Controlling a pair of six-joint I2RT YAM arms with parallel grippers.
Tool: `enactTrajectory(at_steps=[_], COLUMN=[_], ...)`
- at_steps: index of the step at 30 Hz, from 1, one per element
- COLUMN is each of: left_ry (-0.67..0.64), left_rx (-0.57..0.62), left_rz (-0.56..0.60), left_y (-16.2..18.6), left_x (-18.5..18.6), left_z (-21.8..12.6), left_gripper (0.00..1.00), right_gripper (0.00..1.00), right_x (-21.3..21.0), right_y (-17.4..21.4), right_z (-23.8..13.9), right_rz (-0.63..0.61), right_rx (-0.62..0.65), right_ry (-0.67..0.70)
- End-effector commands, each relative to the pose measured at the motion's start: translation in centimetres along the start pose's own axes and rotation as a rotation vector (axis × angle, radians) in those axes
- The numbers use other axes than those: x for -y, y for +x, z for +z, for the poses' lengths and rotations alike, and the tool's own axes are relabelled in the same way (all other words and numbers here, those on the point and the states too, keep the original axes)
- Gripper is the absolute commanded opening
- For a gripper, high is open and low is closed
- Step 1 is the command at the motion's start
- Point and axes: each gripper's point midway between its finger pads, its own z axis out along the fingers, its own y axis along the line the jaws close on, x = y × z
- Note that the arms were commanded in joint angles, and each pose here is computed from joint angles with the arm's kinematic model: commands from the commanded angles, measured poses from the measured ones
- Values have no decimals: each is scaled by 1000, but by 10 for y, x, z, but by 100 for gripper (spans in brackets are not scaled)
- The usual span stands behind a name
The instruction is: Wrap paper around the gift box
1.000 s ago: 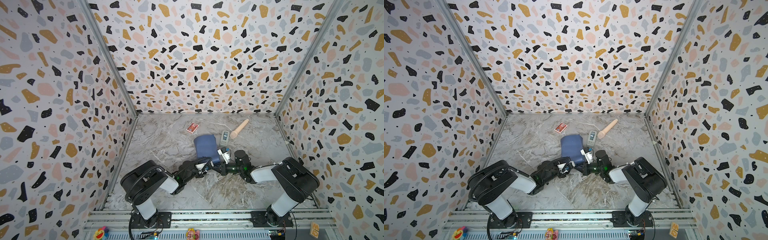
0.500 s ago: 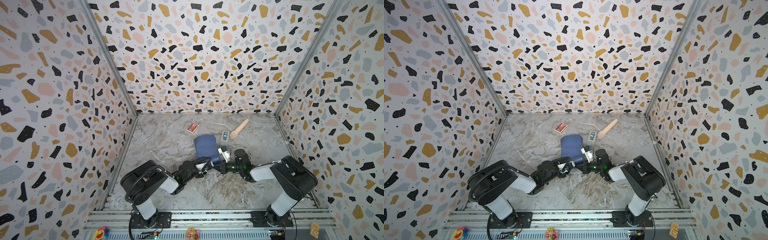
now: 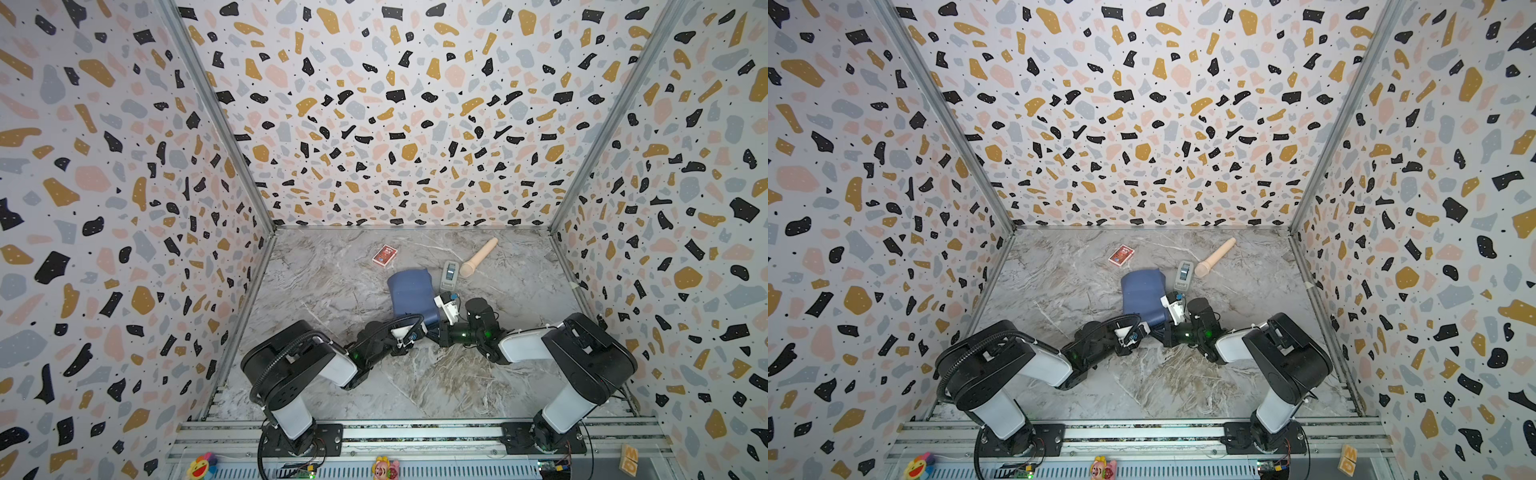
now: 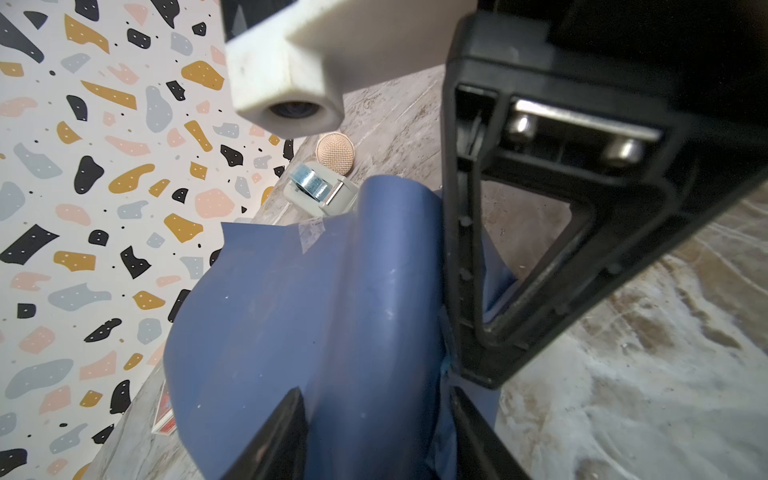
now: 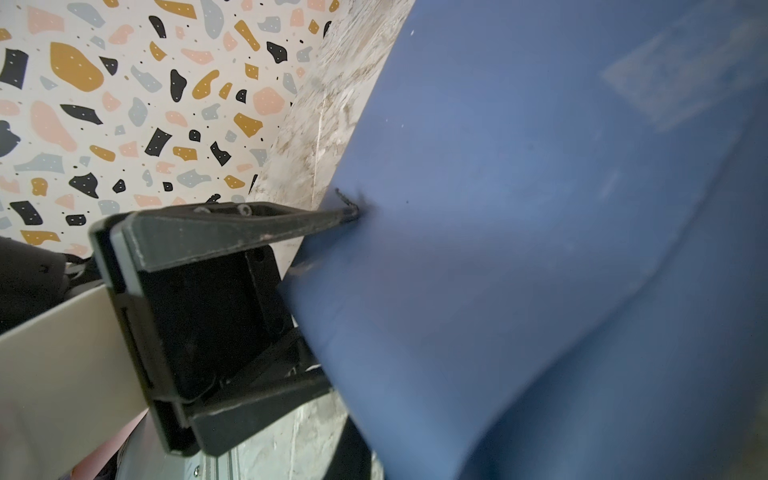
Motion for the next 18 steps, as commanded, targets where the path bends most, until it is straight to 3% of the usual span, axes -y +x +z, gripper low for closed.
enactTrajectory(at_steps=[1, 10, 18], left_ry=[174, 171, 172], left_rx=[-170, -169, -168], left_rz=[-61, -60, -61], left_y=[49, 48, 48], left_x=[46, 45, 45], left_z=[-7, -7, -7], left_gripper=[52, 52, 52], right_gripper=[14, 24, 27], right_x=[-3, -3, -2], right_y=[-19, -23, -23], right_z=[-3, -12, -14], right_rz=[-11, 2, 20], right_rx=[50, 76, 75], right_ry=[44, 83, 100])
